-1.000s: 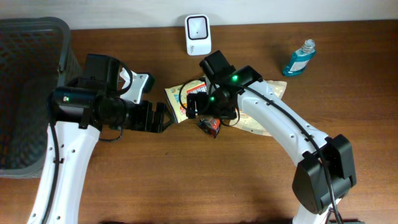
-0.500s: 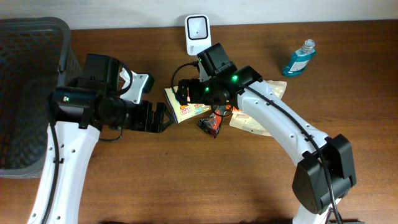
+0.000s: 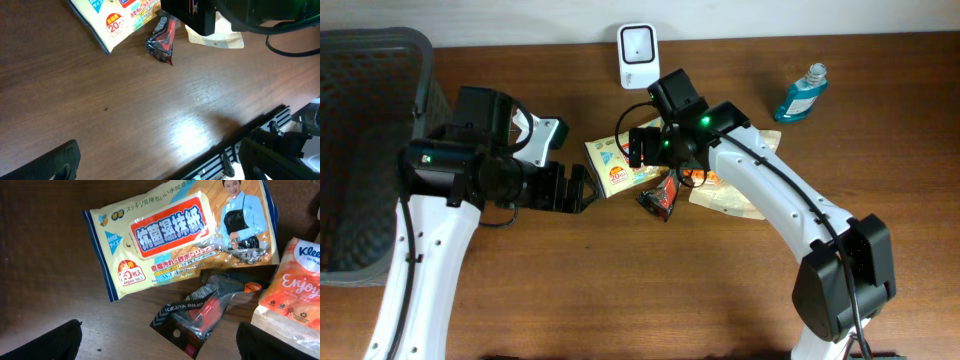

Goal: Scan the item barcode

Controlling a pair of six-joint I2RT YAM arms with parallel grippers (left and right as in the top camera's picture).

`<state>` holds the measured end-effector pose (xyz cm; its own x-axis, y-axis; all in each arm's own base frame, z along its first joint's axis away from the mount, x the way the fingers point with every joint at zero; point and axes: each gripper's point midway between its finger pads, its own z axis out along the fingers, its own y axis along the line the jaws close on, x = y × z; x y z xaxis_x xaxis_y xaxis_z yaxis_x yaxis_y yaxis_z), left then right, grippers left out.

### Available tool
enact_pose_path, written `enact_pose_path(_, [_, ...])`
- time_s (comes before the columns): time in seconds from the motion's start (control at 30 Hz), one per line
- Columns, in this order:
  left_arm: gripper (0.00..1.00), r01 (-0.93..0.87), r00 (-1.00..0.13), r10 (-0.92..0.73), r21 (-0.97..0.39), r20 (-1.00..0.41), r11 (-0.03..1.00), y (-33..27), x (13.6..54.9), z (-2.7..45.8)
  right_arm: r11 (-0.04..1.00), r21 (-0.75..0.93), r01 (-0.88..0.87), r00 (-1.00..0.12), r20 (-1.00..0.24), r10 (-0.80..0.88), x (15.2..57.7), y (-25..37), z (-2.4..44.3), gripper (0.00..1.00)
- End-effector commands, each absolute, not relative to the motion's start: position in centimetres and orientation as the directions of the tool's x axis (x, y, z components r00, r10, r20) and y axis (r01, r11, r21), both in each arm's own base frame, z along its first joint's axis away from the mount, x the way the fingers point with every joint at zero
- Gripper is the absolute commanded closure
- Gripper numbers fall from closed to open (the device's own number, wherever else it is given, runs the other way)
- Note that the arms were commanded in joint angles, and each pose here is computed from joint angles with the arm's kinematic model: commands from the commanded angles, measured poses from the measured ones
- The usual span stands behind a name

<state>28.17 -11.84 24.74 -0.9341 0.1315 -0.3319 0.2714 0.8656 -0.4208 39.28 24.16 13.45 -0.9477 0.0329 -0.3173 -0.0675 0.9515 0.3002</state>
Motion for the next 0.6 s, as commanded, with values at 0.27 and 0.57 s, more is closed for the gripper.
enact_pose_path(0.27, [0.01,0.272,-0.932,0.123,-0.432,-0.341,0.86,-12.0,28.2,25.2,0.957,0.285,-0.045,-0.936,-0.346,0.059,41.8,20.5,13.2,0.02])
enact_pose_path(0.57, [0.01,0.272,-0.932,0.123,-0.432,-0.341,0.86,-12.0,28.2,25.2,0.941,0.23,-0.25,-0.8,-0.597,-0.066,48.1,19.0,15.8,0.01])
